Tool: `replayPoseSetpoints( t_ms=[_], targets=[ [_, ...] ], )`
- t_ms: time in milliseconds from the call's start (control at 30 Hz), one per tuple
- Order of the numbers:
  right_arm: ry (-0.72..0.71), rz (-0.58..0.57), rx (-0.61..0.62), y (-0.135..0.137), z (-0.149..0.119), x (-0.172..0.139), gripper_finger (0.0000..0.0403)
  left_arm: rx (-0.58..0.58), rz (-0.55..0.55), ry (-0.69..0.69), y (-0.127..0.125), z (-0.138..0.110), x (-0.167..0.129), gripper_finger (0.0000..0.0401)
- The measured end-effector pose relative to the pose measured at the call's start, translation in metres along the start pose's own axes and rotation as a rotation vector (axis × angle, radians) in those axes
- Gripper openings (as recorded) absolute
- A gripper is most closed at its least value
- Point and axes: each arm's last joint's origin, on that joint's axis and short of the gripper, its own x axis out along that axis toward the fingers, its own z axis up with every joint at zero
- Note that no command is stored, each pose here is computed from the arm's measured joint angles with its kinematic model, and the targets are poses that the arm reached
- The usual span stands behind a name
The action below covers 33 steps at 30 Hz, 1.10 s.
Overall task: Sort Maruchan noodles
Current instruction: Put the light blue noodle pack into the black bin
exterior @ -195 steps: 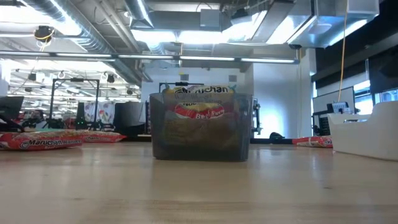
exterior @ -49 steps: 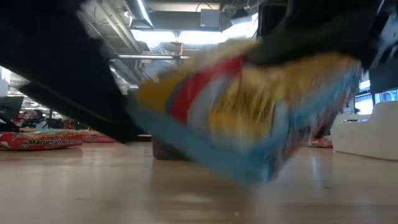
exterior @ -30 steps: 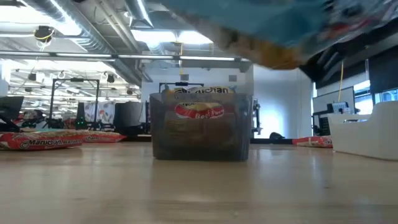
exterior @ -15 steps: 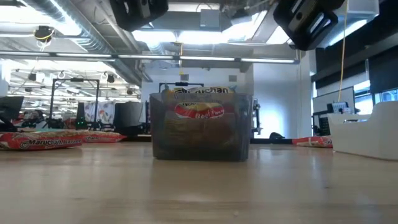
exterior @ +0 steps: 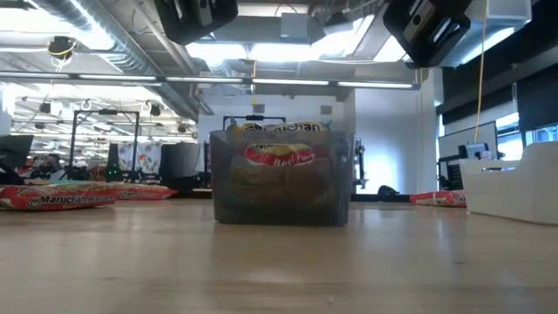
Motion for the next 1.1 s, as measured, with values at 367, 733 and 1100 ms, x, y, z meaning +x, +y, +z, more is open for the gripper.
replayPoseSetpoints(
  t_ms=[367, 733, 1100],
  targets=[
    [0.08, 0.066, -0.063, 0.004, 0.009, -0.009, 0.0244, 0.021, -0.005, 0.006, 0.0, 0.001, -0.001, 0.0113],
    [0.343, 0.03, -0.041, 0.009, 0.027, -0.053, 0.0244, 0.09, 0.001, -0.002, -0.01, 0.016, -0.034, 0.0113],
    [0.388, -0.001, -0.06, 0.013, 0.029, -0.069, 0.0245, 0.103, 0.18, 0.059, 0.003, 0.024, -0.066, 0.0113]
  ],
)
